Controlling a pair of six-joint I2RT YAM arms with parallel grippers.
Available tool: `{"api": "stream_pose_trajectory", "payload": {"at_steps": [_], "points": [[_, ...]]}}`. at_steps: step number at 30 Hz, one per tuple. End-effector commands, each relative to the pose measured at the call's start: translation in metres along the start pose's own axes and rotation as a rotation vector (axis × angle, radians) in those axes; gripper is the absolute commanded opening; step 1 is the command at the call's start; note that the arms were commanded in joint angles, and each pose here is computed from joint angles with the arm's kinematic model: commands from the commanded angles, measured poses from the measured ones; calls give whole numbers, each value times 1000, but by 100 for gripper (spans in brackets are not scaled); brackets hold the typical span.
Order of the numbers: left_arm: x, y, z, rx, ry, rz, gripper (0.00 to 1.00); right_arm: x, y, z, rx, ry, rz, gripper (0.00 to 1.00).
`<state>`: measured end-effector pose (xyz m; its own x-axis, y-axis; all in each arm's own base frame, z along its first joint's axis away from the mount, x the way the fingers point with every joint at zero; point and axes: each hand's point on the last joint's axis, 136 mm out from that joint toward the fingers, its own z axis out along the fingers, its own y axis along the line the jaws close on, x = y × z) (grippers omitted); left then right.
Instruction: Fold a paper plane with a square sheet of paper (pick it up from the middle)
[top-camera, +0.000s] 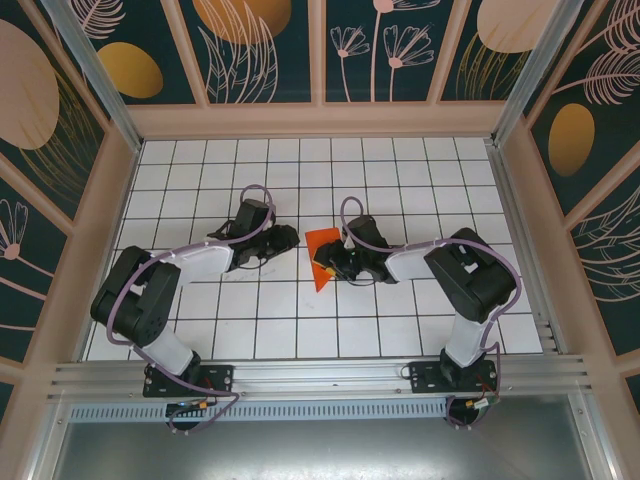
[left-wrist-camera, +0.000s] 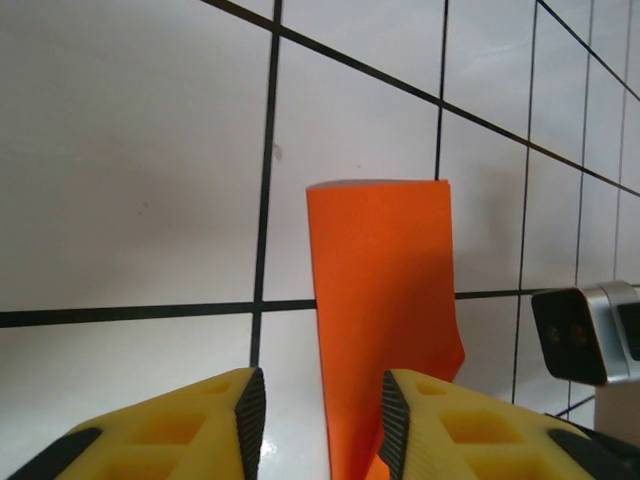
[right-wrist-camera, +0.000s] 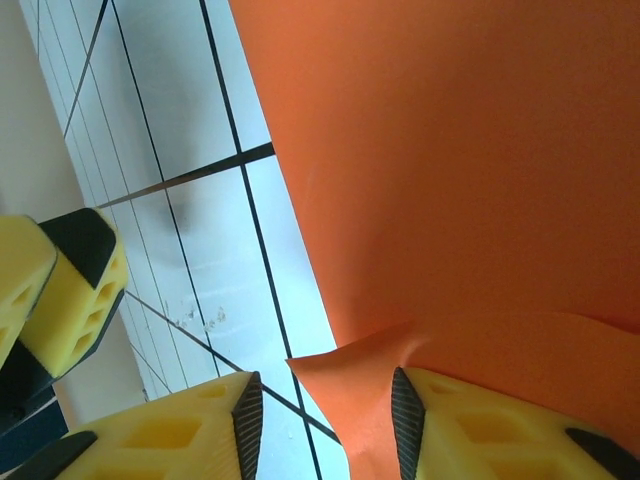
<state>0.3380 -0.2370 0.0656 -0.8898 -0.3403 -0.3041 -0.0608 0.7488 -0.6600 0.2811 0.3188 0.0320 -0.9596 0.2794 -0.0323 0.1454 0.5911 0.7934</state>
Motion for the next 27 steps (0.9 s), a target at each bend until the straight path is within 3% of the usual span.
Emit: {"api": "stream_pose_trajectory", "payload": {"at_steps": [1, 5, 14, 22, 27], "points": [[7, -19, -4, 81, 16, 16, 33, 5, -42, 0, 143, -4, 27, 37], [18, -22, -2, 100, 36, 21, 25, 7, -49, -1, 169, -2, 24, 20], [41, -31, 5, 152, 91, 38, 11, 10, -57, 0, 192, 9, 28, 2], [58, -33, 20, 160, 149, 50, 1, 12, -60, 1, 200, 15, 34, 0], [62, -34, 26, 147, 162, 66, 0, 11, -59, 1, 199, 14, 35, 0]]}}
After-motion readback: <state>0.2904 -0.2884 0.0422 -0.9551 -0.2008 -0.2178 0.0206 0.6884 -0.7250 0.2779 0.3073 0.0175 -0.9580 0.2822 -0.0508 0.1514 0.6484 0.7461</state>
